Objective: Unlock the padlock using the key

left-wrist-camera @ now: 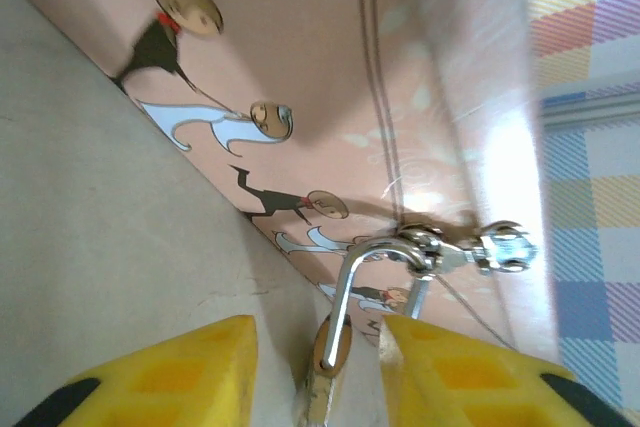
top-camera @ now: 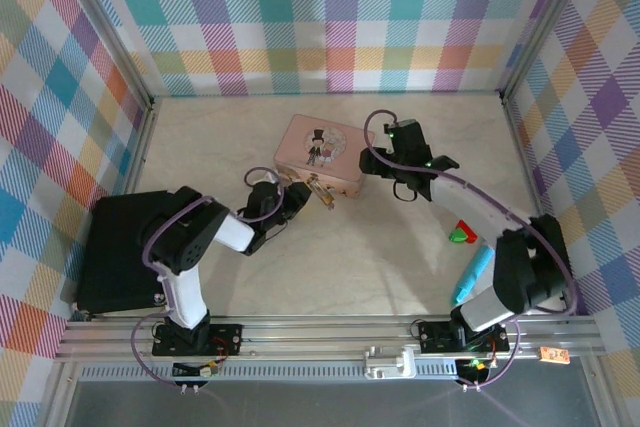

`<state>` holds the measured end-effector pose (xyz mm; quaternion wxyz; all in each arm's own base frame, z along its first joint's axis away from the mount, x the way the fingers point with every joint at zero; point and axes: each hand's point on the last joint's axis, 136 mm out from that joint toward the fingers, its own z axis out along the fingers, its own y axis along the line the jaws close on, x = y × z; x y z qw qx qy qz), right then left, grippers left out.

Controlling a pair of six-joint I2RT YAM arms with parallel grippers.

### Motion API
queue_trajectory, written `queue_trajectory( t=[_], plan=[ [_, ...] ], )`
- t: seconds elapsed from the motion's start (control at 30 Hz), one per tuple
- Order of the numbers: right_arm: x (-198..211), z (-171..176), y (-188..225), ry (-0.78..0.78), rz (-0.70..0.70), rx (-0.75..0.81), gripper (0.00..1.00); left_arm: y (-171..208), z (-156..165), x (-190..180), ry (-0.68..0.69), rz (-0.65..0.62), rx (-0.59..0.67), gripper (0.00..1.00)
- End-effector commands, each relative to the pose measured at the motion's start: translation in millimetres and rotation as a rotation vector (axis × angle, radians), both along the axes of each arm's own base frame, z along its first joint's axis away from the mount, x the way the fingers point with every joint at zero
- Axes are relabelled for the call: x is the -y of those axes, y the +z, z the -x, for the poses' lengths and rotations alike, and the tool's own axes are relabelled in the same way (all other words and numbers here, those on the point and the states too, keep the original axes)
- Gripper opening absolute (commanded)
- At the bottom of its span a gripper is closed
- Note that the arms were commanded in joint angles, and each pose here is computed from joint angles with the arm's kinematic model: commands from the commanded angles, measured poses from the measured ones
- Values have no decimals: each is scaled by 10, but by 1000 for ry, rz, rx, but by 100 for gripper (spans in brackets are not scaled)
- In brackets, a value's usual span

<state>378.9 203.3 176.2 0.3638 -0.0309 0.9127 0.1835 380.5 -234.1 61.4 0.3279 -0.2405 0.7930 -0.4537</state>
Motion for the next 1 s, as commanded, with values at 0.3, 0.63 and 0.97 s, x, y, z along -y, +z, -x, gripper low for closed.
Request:
queue_trajectory(
  t=[0.3, 0.63, 0.97],
  plan=[
    [-1108, 928, -742, 478, 449, -112, 66, 562, -276, -676, 46, 31, 26, 45],
    [-1224, 441, -1212, 483, 737, -66, 60, 696, -407, -893, 63, 22, 66, 46],
    [-1125, 227, -1406, 418, 815, -40, 51, 567, -348, -905, 69, 53, 55, 46]
  ],
)
